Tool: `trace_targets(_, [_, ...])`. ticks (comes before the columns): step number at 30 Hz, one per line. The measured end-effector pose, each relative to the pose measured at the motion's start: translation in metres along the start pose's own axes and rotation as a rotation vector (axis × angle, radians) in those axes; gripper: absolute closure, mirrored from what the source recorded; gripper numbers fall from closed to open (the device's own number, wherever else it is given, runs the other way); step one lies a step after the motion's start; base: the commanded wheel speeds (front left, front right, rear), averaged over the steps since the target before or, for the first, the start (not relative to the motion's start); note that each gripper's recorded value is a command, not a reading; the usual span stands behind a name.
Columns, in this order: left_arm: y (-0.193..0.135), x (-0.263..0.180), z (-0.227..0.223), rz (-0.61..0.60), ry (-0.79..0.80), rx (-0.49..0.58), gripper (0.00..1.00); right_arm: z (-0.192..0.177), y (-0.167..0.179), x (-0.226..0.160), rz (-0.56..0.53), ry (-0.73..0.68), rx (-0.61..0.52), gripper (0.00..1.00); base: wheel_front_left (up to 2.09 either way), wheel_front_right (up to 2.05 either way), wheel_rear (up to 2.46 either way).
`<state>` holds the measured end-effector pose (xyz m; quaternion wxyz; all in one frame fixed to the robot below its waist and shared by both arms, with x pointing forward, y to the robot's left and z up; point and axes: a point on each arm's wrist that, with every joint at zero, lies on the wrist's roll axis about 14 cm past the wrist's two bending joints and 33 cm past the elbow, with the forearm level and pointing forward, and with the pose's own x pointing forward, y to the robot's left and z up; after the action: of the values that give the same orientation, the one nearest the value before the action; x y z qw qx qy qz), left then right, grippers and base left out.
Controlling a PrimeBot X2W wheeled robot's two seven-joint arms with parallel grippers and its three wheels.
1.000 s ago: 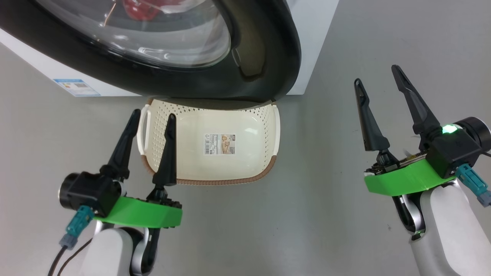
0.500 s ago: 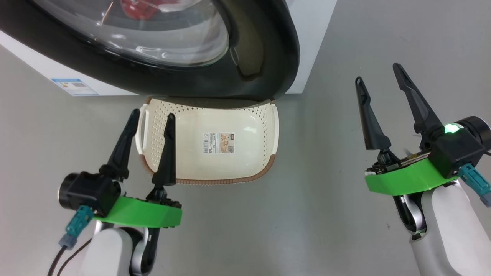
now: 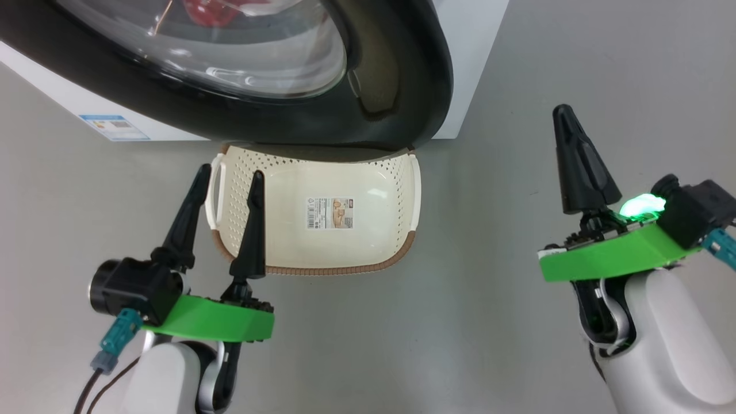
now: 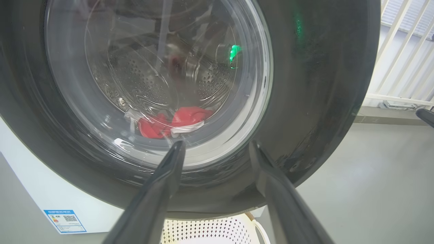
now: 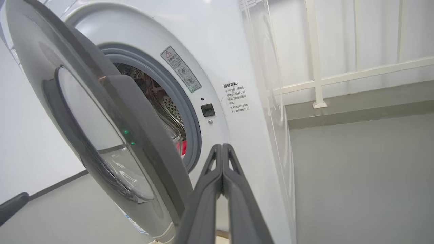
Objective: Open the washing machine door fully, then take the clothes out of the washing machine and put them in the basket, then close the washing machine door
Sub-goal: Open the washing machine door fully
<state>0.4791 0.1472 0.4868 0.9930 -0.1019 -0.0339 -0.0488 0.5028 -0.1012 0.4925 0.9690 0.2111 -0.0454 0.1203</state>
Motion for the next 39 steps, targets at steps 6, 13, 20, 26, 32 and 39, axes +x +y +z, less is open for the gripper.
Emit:
trace_targets(6, [0.002,-0.001,0.0,0.005,0.001,0.003,0.0,-0.007,0.012,0.018,0.0,0.006,0.252,1.0,0.0,0.0,0.0])
trace_targets(13, [0.003,-0.004,0.001,0.007,0.002,0.009,0.0,0.0,0.027,0.049,0.035,0.047,0.589,1.0,0.0,0.0,0.0])
trace_targets(20, [0.006,-0.007,0.002,0.013,0.005,0.016,0.0,0.006,0.042,0.075,0.111,0.185,0.839,1.0,0.0,0.0,0.0])
trace_targets(26, [0.008,-0.009,0.001,0.019,0.009,0.019,0.0,-0.008,0.055,0.087,0.16,0.371,1.015,1.0,0.0,0.0,0.0])
trace_targets(32, [0.011,-0.01,0.001,0.024,0.011,0.024,0.0,-0.011,0.068,0.097,0.226,0.517,1.159,1.0,0.0,0.0,0.0])
trace_targets(39, [0.013,-0.011,-0.001,0.031,0.018,0.028,0.0,-0.008,0.088,0.104,0.323,0.63,1.19,1.0,0.0,0.0,0.0])
